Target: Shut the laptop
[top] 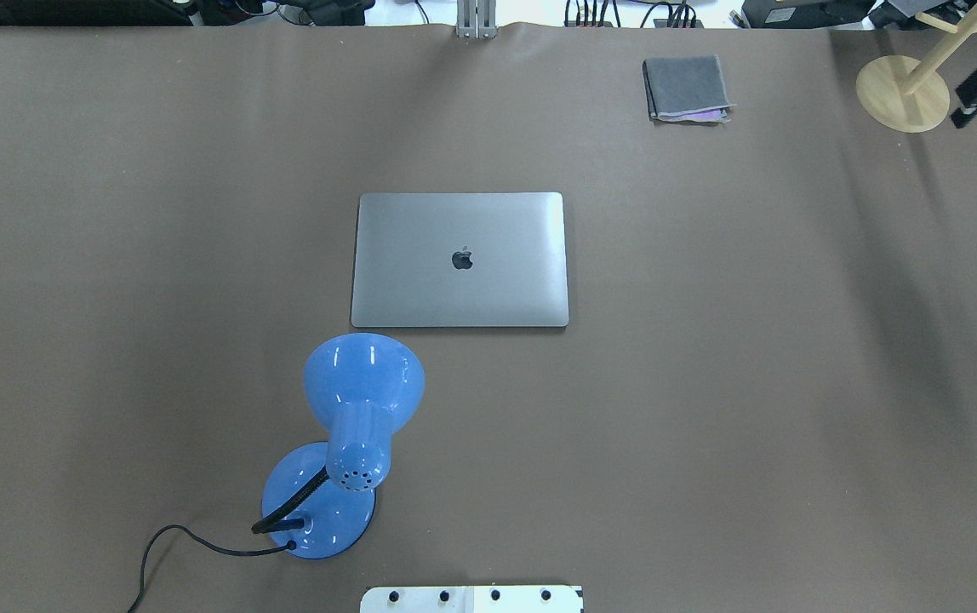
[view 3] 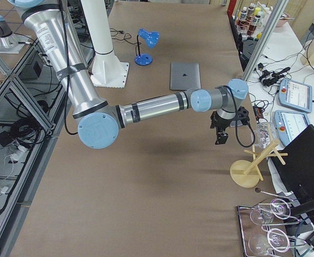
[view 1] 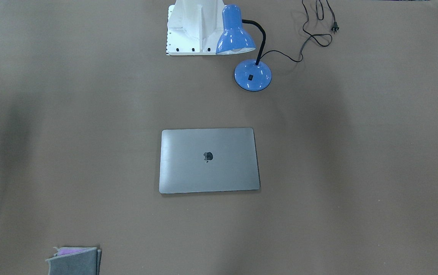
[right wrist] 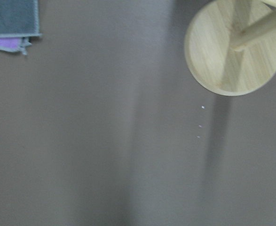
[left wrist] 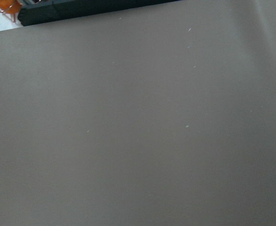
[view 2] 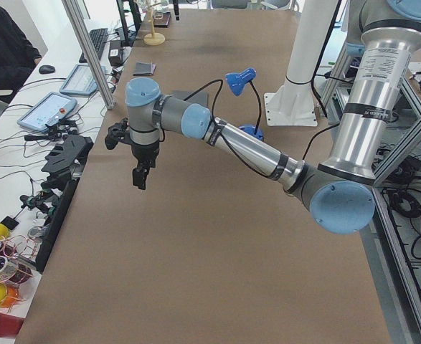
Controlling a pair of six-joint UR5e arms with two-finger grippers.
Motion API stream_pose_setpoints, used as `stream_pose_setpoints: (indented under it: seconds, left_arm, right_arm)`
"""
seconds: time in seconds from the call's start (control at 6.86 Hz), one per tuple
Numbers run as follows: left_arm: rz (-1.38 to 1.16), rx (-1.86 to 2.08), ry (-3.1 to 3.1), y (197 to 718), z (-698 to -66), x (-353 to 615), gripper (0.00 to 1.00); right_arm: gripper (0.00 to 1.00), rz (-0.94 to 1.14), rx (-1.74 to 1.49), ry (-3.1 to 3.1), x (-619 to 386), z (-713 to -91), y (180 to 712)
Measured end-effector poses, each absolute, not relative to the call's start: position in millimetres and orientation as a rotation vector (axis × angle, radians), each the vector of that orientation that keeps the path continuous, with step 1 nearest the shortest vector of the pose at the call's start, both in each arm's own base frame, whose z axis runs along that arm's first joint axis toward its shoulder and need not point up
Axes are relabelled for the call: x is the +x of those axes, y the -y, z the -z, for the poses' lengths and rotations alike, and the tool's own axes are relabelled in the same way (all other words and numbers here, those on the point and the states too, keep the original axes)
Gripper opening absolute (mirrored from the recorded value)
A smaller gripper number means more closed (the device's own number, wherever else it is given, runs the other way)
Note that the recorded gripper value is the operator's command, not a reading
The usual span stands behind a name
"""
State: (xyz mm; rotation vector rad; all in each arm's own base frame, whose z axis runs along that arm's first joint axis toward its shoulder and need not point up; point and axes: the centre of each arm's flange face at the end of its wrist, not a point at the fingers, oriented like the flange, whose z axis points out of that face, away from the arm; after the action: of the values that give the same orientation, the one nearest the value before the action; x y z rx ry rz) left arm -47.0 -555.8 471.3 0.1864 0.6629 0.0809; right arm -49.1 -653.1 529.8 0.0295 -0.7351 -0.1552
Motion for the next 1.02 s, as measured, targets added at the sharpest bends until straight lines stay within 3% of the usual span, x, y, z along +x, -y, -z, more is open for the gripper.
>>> stream_pose_setpoints:
  seconds: [0.29,0.58,1.02]
  left_arm:
    - [-0.072,0.123,-0.654,521.6,-533.7,-69.9,0.98]
    - [-0.046,0.075,-0.657,509.2,-562.9,-76.3,0.98]
    - [-0.023,0.022,-0.660,510.1,-590.4,-76.9,0.98]
  right_arm:
    - [1.00,0.143,0.008,0.733,-4.7,-580.5,613.0]
    - [1.00,0.139,0.011,0.738,12.1,-594.0,576.0]
    - [1.00,0.120,0.018,0.749,24.9,-596.5,563.6]
